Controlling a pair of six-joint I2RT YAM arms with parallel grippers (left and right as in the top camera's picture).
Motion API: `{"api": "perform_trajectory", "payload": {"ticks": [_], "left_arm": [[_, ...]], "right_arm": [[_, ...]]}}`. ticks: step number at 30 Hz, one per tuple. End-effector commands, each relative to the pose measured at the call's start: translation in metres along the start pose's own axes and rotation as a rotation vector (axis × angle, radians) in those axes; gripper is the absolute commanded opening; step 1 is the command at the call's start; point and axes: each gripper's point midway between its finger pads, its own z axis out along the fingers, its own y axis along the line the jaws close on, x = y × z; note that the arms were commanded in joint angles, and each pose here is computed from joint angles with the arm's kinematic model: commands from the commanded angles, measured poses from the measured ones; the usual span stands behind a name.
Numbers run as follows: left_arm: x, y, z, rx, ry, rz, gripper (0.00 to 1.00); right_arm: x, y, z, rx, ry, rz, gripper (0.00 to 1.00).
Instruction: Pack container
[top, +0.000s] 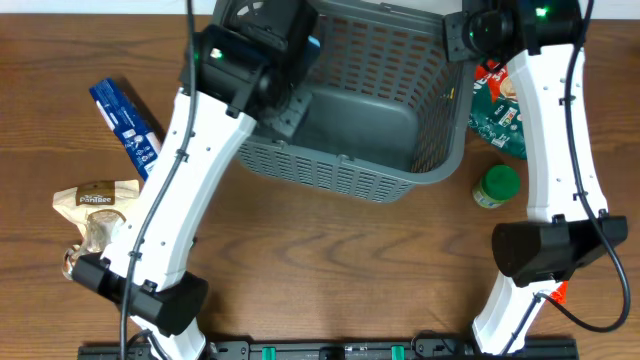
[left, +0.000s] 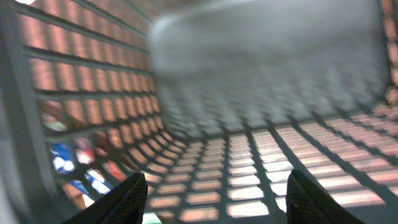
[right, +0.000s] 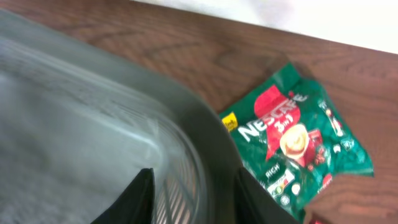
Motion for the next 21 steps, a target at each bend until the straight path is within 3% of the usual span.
{"api": "perform_trajectory", "payload": {"ticks": [1,3,5,8,9,15,21], "left_arm": [[-0.001,0.038,-0.027,-0.09,-0.083,-0.092,0.57],[0.0,0.058,-0.037,-0.115,-0.116,-0.15,0.58],[0.006,0.082,-0.046,-0.147,-0.133,-0.23,0.58],[0.022,0.12,-0.057,-0.206,-0.142,-0.355,0.58],[0.027,0.13,-0.061,-0.222,-0.145,-0.384,0.58],[0.056,0.179,-0.073,-0.293,-0.145,-0.61,0.58],[0.072,0.195,-0.074,-0.317,-0.122,-0.684,0.58]], "right_arm": [[-0.018,0.003,-0.058,-0.012,-0.11,0.028,0.43],[-0.011,0.001,-0.089,-0.016,-0.118,0.046,0.4],[0.001,0.002,-0.115,-0.034,-0.108,0.074,0.26],[0.024,0.016,-0.15,-0.131,-0.081,0.083,0.13],[0.026,0.025,-0.16,-0.19,-0.095,0.084,0.03],[0.041,0.075,-0.209,-0.473,-0.121,0.102,0.01],[0.076,0.126,-0.193,-0.562,0.048,-0.001,0.01]]}}
